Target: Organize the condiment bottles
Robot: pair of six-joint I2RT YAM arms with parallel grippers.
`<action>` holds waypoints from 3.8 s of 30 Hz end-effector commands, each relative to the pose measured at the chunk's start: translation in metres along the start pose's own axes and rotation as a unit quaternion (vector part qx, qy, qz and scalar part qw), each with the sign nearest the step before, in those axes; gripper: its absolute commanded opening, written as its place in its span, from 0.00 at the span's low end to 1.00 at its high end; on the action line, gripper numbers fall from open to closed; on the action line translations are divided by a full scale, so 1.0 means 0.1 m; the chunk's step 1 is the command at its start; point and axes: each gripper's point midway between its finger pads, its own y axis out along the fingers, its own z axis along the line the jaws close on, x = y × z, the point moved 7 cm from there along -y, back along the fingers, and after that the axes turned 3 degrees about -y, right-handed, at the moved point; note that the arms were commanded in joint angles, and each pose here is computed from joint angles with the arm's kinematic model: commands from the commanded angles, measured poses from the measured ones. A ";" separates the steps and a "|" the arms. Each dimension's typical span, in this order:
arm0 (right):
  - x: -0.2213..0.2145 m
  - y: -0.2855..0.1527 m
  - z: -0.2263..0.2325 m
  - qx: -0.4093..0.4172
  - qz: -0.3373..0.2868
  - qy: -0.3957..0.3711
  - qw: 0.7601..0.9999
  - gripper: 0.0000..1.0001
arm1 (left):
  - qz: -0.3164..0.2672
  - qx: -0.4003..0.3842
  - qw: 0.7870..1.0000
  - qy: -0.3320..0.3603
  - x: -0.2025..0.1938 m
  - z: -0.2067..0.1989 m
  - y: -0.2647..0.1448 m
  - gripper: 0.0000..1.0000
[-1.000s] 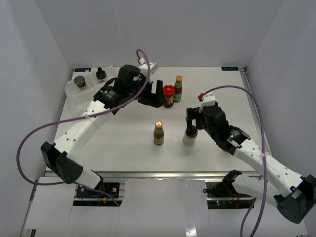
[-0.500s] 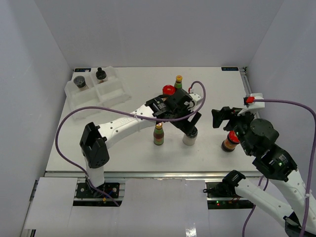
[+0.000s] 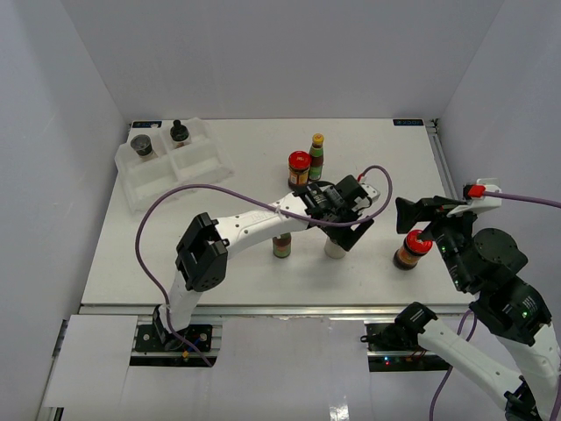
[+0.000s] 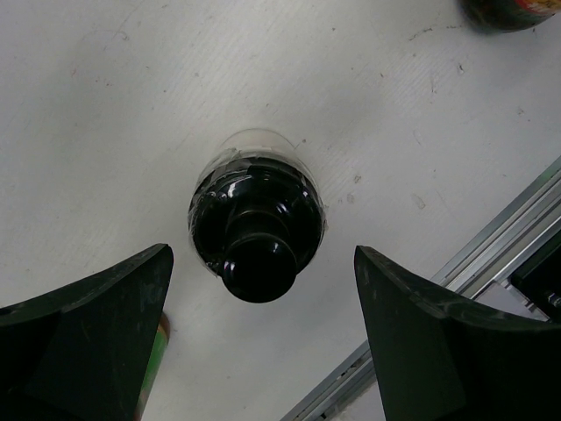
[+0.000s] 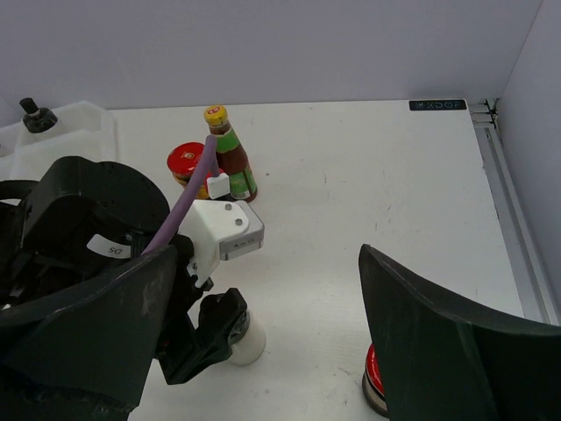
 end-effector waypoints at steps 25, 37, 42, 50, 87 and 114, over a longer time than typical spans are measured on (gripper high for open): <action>0.25 -0.28 -0.19 -0.012 -0.059 0.013 0.998 0.91 | 0.005 0.017 1.000 -0.003 0.08 -0.03 0.27 0.83; 0.33 -0.34 -0.21 -0.010 -0.070 0.017 0.997 0.91 | -0.010 0.030 0.999 -0.019 0.26 -0.04 0.07 0.12; 0.39 -0.34 -0.18 -0.001 -0.070 0.019 0.997 0.91 | -0.081 0.075 0.994 -0.026 0.68 0.04 -0.46 0.00; 0.42 -0.40 -0.18 0.012 -0.073 0.032 0.997 0.91 | -0.254 0.191 0.944 -0.090 1.22 0.76 -1.54 0.00; 0.03 0.13 0.14 0.041 -0.035 -0.008 0.999 0.91 | -0.305 0.349 0.836 -0.293 0.64 4.86 -1.28 0.00; -0.08 0.30 0.19 0.026 -0.020 -0.027 0.999 0.91 | -0.261 0.357 0.841 -0.311 0.14 5.37 -0.88 0.00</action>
